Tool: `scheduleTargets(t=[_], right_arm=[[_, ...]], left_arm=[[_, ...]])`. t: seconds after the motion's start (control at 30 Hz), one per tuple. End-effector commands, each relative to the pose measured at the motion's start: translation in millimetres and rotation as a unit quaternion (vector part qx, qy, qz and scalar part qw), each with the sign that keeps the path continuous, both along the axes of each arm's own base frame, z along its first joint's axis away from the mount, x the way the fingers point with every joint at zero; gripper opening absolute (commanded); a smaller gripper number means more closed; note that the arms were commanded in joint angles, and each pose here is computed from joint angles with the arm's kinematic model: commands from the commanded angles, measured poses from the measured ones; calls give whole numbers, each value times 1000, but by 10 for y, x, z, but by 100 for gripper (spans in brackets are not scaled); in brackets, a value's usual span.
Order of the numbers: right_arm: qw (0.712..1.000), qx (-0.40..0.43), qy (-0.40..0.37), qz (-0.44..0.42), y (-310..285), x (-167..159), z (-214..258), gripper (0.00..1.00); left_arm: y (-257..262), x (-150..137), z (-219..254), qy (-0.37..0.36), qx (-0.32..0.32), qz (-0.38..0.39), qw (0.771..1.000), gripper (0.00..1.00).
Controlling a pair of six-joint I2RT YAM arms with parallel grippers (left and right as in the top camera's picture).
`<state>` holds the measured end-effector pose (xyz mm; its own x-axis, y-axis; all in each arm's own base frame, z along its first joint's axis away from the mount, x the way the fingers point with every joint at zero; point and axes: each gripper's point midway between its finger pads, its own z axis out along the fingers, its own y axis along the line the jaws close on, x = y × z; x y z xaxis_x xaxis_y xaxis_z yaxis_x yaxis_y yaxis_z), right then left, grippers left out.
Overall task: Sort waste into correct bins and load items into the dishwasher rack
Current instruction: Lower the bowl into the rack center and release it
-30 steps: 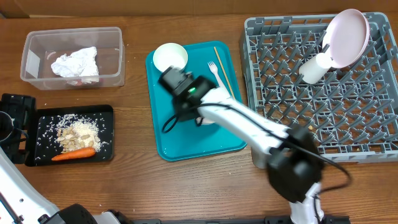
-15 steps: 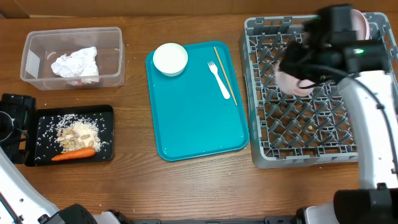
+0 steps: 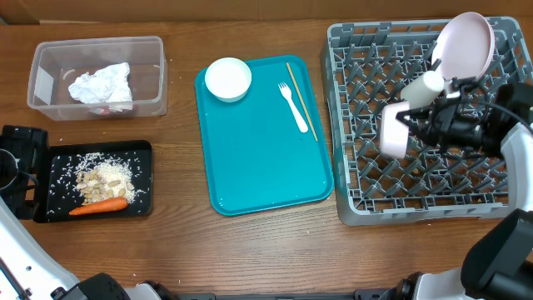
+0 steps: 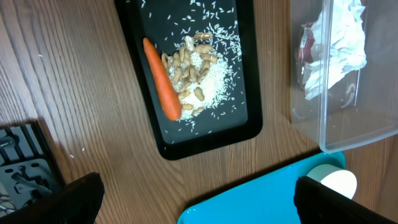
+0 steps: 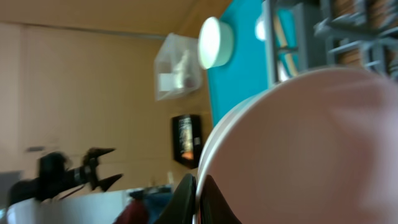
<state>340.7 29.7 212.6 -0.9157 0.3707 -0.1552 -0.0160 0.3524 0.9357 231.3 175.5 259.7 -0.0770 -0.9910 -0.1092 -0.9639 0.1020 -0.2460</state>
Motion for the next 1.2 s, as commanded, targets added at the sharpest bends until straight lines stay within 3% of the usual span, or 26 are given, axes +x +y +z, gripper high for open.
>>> scheduleTargets(t=[0.0,0.37,0.67,0.87,1.03,1.17], right_arm=[[995,72,-67,20,124,-74,172,4],[994,67,-75,36,231,-102,-58,4],[999,-24,41,-22,28,37,-492,4],[997,-33,47,-58,-186,134,-425,5],[986,-91,95,-105,-484,121,-539,11],[975,-131,118,-134,-717,100,-543,24]], left_arm=[[4,-4,-12,2,1,4,1000,100],[4,-4,-12,2,1,4,1000,100],[4,-4,-12,2,1,4,1000,100],[4,-4,-12,2,1,4,1000,100],[4,-4,-12,2,1,4,1000,100],[4,-4,-12,2,1,4,1000,100]])
